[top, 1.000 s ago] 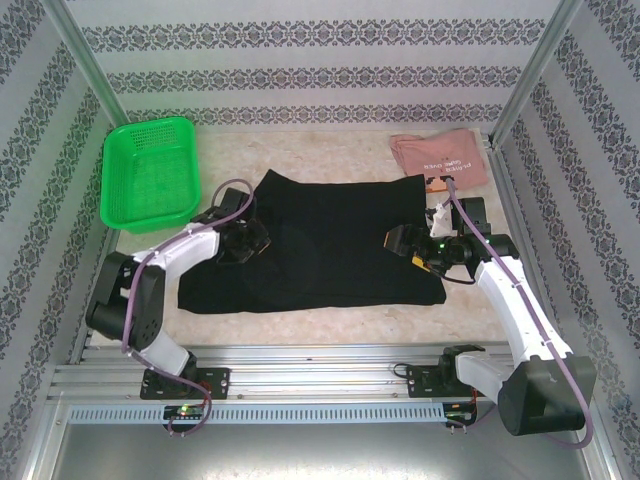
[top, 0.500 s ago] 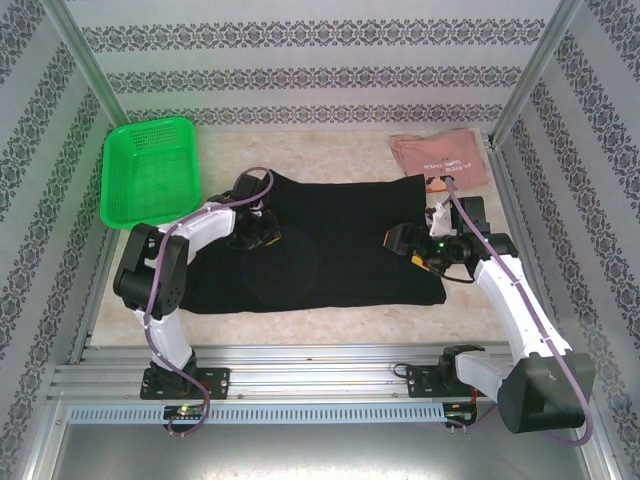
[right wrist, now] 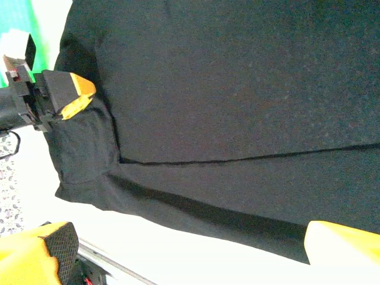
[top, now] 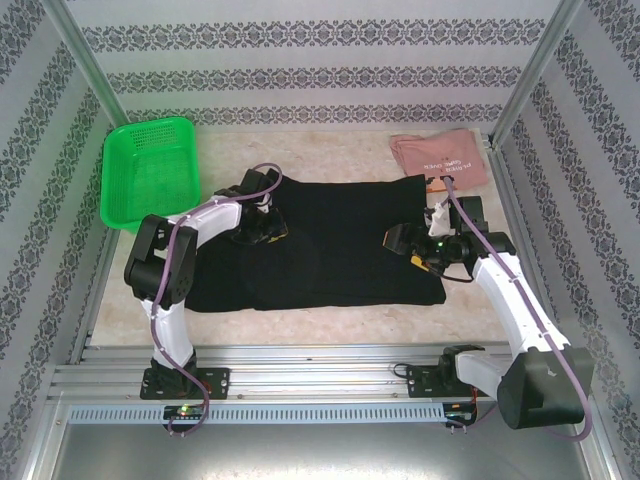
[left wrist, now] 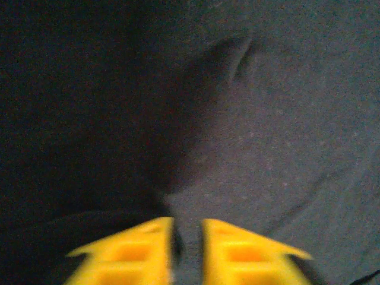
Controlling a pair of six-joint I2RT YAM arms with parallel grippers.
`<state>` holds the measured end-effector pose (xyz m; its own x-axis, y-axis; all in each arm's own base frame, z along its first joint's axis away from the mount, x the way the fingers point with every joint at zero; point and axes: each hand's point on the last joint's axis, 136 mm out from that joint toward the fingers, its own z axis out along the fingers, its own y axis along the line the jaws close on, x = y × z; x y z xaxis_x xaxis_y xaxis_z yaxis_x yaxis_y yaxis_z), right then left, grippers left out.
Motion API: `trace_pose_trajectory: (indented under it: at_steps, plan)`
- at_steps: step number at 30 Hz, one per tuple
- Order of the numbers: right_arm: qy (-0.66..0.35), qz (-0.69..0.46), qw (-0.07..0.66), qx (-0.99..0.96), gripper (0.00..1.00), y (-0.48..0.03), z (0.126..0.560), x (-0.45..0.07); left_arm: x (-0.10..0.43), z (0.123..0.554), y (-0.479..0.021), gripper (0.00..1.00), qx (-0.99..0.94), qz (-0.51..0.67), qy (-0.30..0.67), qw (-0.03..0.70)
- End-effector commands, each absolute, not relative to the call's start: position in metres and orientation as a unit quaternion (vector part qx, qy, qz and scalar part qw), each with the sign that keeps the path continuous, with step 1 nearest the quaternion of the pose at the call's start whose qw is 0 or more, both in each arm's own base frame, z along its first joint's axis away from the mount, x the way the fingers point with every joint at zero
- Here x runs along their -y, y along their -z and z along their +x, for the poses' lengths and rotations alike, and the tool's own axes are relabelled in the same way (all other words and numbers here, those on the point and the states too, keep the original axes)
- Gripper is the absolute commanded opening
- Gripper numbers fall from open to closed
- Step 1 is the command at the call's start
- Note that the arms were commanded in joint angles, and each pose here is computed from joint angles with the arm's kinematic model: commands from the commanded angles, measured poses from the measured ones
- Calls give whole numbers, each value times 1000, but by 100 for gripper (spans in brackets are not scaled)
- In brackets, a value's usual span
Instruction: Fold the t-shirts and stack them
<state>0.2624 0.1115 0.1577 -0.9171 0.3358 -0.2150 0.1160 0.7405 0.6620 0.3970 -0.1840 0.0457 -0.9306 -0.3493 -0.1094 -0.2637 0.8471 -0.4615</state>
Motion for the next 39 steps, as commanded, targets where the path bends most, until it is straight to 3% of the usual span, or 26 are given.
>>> trace_pose_trajectory:
  at_steps: [1,2,3,6,10,13,20,23,32,39]
  plan:
    - [-319,130,152,-926,98,-147,265,-110,183,397,-62,52,-955,-153,225,118]
    - [-308,132,149,-930,98,-143,266,-107,178,398,-75,71,-951,-161,225,140]
    - [-299,133,144,-934,98,-139,267,-107,174,398,-90,81,-945,-171,227,160]
    - [-276,135,125,-943,98,-126,271,-109,164,392,-135,94,-928,-193,241,209]
    - [-257,118,116,-952,98,-112,282,-123,138,362,-153,97,-920,-226,219,234]
    - [-250,116,112,-955,98,-97,292,-133,111,332,-127,94,-923,-261,188,212]
    - [-197,187,82,-959,97,-49,307,-118,89,298,-62,66,-923,-308,147,177]
    - [-151,223,59,-961,94,-26,300,-104,75,279,-43,58,-922,-332,115,161]
    - [-24,259,30,-965,92,-12,268,-60,74,228,-9,57,-927,-357,88,73]
    - [-32,286,50,-956,94,-21,258,-48,85,218,-28,58,-924,-354,125,70]
